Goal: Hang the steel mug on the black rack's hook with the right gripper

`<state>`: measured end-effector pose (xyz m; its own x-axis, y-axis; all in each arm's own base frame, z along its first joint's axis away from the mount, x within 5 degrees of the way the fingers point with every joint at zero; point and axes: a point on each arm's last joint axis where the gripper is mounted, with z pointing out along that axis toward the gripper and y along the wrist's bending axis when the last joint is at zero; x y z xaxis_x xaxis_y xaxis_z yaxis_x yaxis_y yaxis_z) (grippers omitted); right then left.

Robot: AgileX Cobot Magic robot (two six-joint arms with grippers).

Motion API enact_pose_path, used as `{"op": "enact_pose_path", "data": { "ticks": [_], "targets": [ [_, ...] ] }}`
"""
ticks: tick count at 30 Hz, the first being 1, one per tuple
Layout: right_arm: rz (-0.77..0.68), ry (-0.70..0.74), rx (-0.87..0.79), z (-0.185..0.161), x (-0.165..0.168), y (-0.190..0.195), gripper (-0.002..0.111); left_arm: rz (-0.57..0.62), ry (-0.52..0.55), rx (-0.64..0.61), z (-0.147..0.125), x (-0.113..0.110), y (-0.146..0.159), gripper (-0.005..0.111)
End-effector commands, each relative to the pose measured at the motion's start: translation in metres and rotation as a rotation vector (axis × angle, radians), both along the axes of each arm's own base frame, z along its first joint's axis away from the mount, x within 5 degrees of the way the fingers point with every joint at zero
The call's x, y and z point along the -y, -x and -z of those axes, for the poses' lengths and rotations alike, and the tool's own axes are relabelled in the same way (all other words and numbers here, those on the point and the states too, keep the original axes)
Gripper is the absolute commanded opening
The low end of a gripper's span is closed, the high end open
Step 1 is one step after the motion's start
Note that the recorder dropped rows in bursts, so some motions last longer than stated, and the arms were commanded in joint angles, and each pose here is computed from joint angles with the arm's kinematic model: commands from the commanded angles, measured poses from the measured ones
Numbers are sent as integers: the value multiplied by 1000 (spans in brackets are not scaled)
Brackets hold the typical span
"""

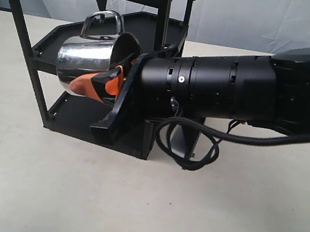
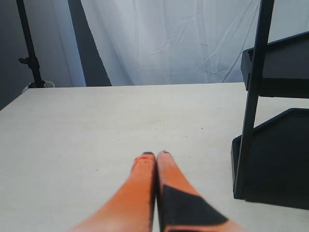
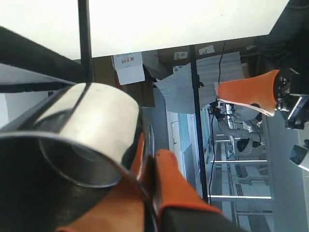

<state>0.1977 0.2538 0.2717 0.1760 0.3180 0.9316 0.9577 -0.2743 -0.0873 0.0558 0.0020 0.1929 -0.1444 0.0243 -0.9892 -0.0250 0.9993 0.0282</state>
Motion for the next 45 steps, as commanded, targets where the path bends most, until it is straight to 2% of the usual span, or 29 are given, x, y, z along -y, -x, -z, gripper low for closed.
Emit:
{"op": "enact_pose_path", "data": {
  "ticks": [1,45],
  "targets": [
    [4,3,-15,4,-3,-3,-1,1,1,1,1,0,0,2],
    [8,23,-10,7,-3,-5,-1,1,3,1,1,0,0,2]
  ]
}}
